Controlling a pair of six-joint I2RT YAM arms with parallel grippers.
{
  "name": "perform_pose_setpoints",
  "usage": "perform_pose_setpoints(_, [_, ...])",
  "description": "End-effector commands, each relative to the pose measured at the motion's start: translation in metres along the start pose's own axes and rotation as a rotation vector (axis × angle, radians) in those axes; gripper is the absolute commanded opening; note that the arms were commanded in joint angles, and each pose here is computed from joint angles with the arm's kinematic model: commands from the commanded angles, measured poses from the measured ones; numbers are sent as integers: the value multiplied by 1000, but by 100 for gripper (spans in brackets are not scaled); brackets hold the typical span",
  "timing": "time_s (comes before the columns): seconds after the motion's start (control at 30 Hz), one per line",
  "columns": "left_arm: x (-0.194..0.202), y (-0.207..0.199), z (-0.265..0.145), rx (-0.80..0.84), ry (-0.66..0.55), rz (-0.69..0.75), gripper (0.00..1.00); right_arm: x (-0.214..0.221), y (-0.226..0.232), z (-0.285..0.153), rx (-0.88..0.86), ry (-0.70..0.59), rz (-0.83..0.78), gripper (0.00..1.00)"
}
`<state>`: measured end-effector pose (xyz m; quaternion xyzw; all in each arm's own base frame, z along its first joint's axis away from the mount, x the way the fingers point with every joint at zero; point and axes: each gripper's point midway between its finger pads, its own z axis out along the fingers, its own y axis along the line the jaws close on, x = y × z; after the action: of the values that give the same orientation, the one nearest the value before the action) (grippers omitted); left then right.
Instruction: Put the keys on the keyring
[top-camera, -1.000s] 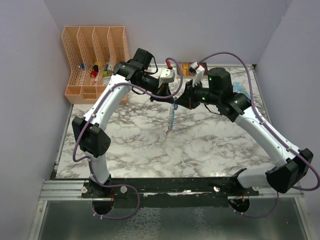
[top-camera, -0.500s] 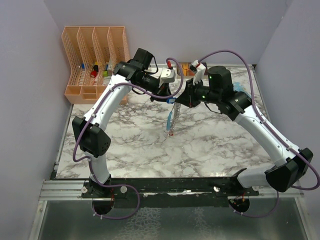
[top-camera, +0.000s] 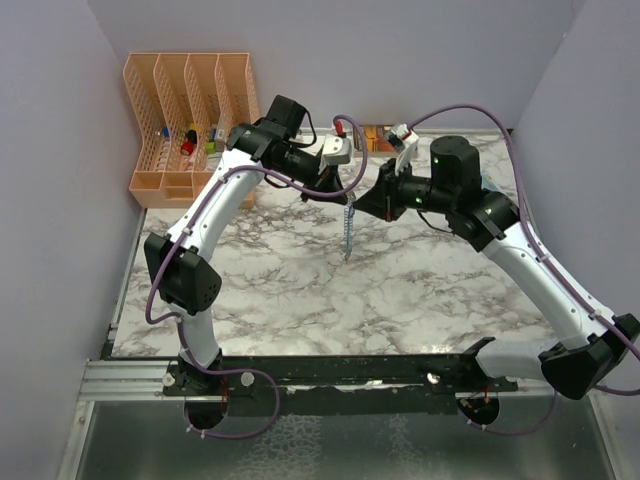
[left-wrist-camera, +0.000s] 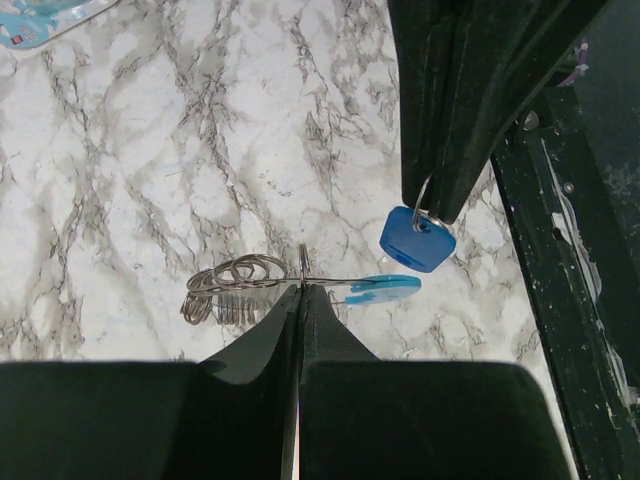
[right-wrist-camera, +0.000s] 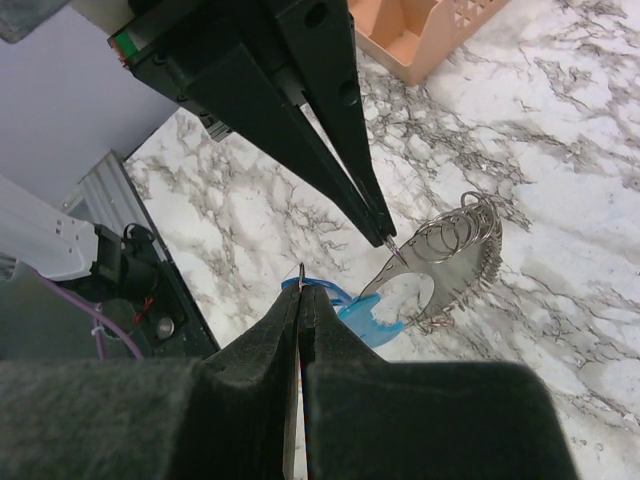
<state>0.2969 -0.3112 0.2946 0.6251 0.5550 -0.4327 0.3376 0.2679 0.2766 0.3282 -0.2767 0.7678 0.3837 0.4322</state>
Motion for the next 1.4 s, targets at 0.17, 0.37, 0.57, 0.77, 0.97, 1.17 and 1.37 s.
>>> perform_pose_setpoints(0.17, [-22, -1, -6, -22, -30, 59, 0, 15, 3, 3, -33, 30, 0, 1])
perform_pose_setpoints(0.37, [-25, -4, -8, -18, -34, 61, 0, 23, -8, 3, 18, 63, -6, 1])
perform_pose_setpoints(0.57, [-27, -6, -7, -8, -47, 49, 0, 15, -15, 10, 52, 46, 9, 1])
perform_pose_setpoints(0.77, [-26, -6, -6, -5, -46, 42, 0, 11, -22, 19, 98, 37, 30, 1])
perform_pose_setpoints(0.97, [-26, -6, -6, -3, -47, 40, 0, 0, -22, 21, 119, -3, 22, 1])
perform_pose_setpoints(1.17, [-25, -5, -6, -6, -45, 38, 0, -9, -23, 22, 137, -30, 13, 1])
perform_pose_setpoints(1.37, [-25, -2, -7, -21, -35, 43, 0, -9, -21, 22, 144, -21, 11, 1])
